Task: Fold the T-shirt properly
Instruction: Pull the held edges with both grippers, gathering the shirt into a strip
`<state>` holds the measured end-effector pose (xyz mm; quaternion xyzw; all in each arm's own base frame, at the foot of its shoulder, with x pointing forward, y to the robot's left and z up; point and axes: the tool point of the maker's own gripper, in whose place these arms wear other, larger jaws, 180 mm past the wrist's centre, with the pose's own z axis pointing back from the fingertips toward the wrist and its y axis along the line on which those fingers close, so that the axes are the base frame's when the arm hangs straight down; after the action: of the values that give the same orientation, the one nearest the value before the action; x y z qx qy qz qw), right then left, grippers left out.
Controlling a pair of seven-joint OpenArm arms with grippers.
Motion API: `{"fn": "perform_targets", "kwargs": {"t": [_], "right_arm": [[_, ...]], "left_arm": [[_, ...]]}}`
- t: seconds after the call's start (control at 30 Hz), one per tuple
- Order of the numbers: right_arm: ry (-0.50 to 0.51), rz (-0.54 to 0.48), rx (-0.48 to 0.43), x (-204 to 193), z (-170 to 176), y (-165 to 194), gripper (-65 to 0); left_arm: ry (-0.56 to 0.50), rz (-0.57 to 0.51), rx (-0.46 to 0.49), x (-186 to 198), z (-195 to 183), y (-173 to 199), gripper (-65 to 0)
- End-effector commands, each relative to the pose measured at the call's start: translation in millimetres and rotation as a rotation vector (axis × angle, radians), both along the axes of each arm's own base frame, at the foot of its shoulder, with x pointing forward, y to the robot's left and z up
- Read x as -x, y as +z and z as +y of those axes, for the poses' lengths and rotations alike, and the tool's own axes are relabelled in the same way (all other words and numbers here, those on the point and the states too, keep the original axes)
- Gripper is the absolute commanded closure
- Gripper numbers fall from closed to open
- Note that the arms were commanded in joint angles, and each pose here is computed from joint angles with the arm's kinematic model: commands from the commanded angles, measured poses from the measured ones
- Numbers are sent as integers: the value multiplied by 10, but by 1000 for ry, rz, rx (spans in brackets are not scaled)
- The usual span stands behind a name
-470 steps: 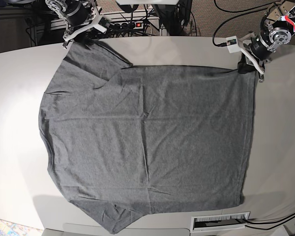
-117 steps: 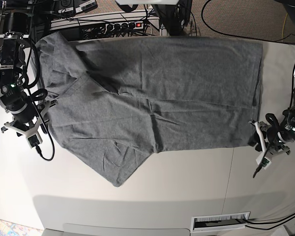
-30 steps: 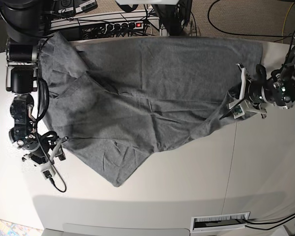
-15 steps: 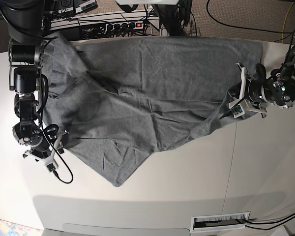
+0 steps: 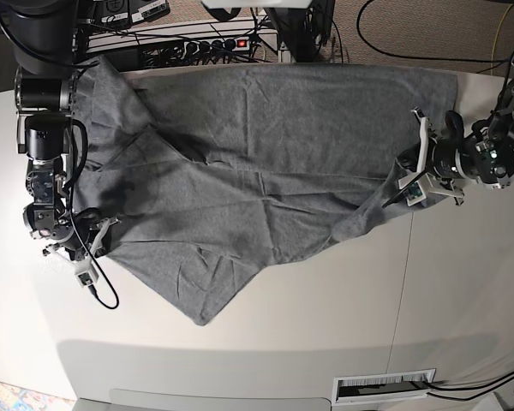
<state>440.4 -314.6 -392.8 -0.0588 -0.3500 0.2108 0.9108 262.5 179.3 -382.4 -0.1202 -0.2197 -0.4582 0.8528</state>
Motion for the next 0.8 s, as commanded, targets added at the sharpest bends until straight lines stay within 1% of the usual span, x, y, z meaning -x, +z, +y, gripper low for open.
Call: {"fn": "perform_targets", "kwargs": {"t": [0.0, 0.07, 0.17, 0.23, 0.33, 0.43, 0.63, 0.7, 0.77], "right_arm": [[-18, -7, 29, -58, -120, 130, 0], [-26, 22, 44, -22, -146, 110, 0], [-29, 30, 66, -33, -169, 190, 0], [-38, 14, 66, -75, -175, 336, 0], [-58, -22, 19, -138, -149, 645, 0], [-66, -28, 15, -110, -184, 908, 0], [-48, 6, 45, 164, -334, 1216, 0], [-38, 31, 54, 280, -365, 1252, 0], [-35, 68, 94, 401, -426, 1240, 0]], "left_arm": [[5, -40, 5, -104, 34, 122, 0], [1, -42, 6, -103, 24, 131, 0], [-15, -54, 14, -103, -30, 174, 0], [-33, -62, 14, -93, -80, 215, 0], [-68, -72, 2, -59, -153, 283, 0], [-100, -91, -9, -31, -181, 370, 0], [-150, -107, -87, 43, -40, 513, 0], [-163, -108, -100, 97, -24, 540, 0], [-181, -97, -108, 185, -31, 536, 0]]}}
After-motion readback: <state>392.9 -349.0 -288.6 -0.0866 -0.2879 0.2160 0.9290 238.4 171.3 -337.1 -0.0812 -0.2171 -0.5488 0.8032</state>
